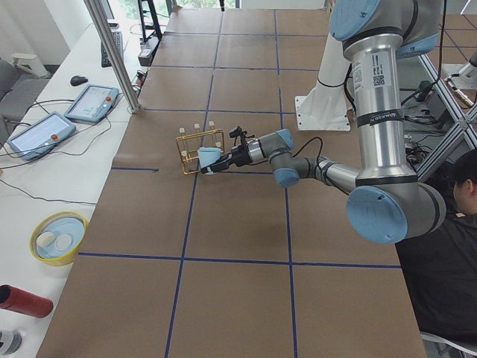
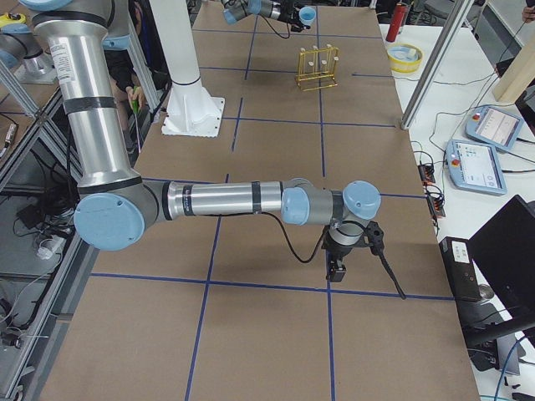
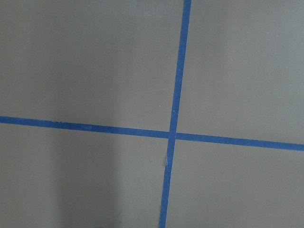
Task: Hang cup on cup holder
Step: 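Rotate the held cup sideways and carry it toward the gold rack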
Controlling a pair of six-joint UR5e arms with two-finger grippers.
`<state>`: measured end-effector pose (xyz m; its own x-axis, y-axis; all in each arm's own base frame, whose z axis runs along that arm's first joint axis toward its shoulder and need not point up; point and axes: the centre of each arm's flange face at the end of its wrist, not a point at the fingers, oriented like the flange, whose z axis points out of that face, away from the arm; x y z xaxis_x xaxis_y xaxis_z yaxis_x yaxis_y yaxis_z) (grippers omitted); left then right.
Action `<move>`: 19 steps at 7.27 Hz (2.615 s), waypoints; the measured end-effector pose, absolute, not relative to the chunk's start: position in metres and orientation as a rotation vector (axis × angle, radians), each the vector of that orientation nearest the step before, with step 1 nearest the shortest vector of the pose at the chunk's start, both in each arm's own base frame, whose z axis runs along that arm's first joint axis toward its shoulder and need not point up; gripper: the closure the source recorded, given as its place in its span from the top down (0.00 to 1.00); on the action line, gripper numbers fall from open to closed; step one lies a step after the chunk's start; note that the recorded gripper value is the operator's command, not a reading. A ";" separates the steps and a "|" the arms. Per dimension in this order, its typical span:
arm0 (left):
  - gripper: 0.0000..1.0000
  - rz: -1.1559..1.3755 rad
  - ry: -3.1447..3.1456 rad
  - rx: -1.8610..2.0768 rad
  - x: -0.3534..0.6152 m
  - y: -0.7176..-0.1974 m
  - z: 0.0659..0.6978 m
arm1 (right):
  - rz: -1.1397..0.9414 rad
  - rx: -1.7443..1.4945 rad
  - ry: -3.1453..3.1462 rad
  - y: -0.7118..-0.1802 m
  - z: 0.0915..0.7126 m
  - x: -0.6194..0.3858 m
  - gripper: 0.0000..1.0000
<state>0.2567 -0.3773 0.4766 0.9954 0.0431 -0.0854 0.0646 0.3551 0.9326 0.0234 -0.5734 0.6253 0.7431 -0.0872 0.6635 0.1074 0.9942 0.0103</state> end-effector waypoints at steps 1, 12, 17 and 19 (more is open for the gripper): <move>0.17 0.062 0.015 1.218 0.258 -0.375 0.468 | -0.106 -0.029 -0.725 -0.573 0.625 0.023 1.00; 0.00 0.809 -0.877 1.122 0.306 -0.354 0.420 | -0.107 -0.029 -0.725 -0.573 0.625 0.023 1.00; 0.00 0.971 -1.148 1.042 0.319 -0.346 0.404 | -0.107 -0.029 -0.725 -0.573 0.625 0.023 1.00; 0.00 0.979 -1.250 1.008 0.325 -0.348 0.406 | -0.107 -0.030 -0.725 -0.573 0.625 0.023 1.00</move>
<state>0.3247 -0.3478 0.4064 0.0700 0.0315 0.9970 -0.9606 0.2715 0.0589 0.0231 -0.5734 0.6253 0.7431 -0.0871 0.6635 0.1076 0.9941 0.0100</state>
